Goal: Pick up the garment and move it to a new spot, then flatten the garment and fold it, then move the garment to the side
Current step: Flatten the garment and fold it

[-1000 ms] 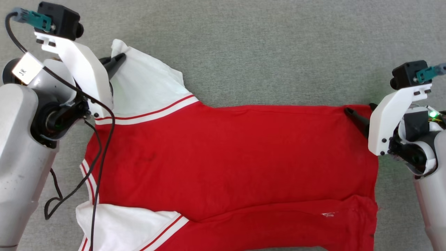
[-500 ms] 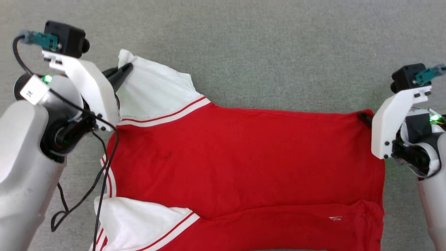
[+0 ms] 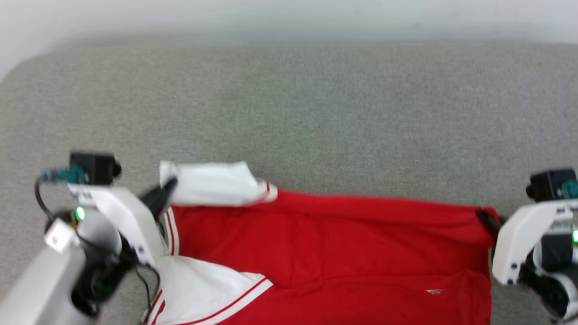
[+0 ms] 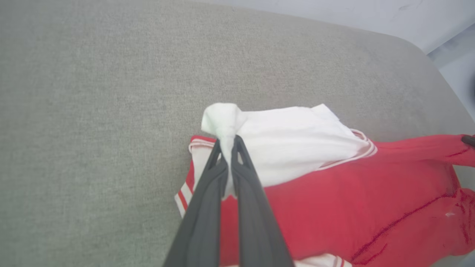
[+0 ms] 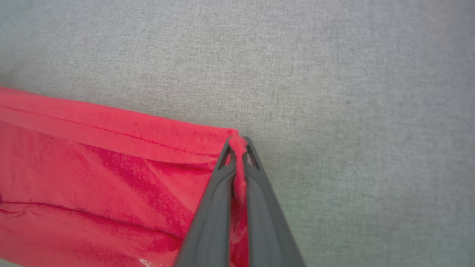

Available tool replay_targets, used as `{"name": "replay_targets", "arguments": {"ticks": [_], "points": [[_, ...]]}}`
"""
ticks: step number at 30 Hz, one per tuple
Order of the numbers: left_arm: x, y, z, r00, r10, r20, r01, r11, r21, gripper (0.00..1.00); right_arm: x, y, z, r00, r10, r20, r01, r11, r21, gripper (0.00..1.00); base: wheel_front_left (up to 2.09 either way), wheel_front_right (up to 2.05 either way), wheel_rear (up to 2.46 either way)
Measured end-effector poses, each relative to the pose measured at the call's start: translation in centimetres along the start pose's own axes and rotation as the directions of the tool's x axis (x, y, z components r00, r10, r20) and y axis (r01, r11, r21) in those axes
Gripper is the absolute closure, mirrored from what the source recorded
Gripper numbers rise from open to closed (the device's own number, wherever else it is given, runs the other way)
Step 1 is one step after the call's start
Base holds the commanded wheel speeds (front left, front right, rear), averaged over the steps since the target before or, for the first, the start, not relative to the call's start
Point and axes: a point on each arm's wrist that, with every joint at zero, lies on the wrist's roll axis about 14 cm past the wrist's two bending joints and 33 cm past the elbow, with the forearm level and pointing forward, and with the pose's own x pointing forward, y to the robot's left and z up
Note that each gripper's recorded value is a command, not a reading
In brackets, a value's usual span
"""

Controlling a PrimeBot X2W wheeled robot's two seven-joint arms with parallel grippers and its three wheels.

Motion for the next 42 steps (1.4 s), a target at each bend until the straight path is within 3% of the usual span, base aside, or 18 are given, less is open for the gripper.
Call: {"name": "replay_targets", "arguments": {"ticks": [10,19,20,21,22,24,25,34,42], "points": [[-4.8,-1.0,-9.0,0.991,0.044,-0.127,-0.066,0.983,-0.172,1.00,-1.8,0.7,-5.5,0.999,0.004,-0.038,0.001,0.991,0.135,1.00,0.00,0.00,0.00],[-6.6,-0.2,-12.8,0.979,0.098,-0.181,-0.142,0.959,-0.245,1.00,-2.6,0.4,-9.3,0.997,-0.021,-0.079,0.037,0.977,0.212,1.00,0.00,0.00,0.00],[-6.6,-0.3,-13.1,0.977,0.097,-0.190,-0.144,0.958,-0.248,1.00,-2.6,0.5,-9.6,0.997,-0.017,-0.079,0.035,0.974,0.224,0.88,0.00,0.00,0.00],[-6.6,-0.5,-13.5,0.976,0.092,-0.197,-0.141,0.958,-0.250,1.00,-2.6,0.6,-9.8,0.997,-0.018,-0.076,0.035,0.972,0.233,0.36,0.00,0.00,0.00],[-6.6,-0.6,-13.7,0.975,0.088,-0.202,-0.138,0.957,-0.253,1.00,-2.6,0.7,-9.9,0.997,-0.019,-0.074,0.036,0.971,0.236,0.00,0.00,0.00,0.00],[-6.6,-0.9,-14.0,0.977,0.083,-0.196,-0.134,0.955,-0.264,0.40,-2.7,0.8,-10.0,0.998,-0.023,-0.054,0.036,0.969,0.245,0.00,0.00,0.00,0.00],[-6.5,-1.1,-14.0,0.978,0.079,-0.192,-0.130,0.955,-0.267,0.02,-2.7,0.9,-10.0,0.999,-0.024,-0.038,0.033,0.968,0.250,0.00,0.00,0.00,0.00],[-6.7,-2.1,-9.5,0.995,0.090,0.032,-0.083,0.982,-0.169,0.00,-4.7,1.0,-7.7,0.992,-0.051,0.113,0.023,0.971,0.240,0.00,0.00,0.00,0.00],[-7.9,-3.2,-4.4,0.958,0.092,0.273,-0.084,0.996,-0.042,0.00,-6.8,0.2,-5.4,0.981,-0.083,0.176,0.046,0.979,0.201,0.00,0.00,0.00,0.00]]}}
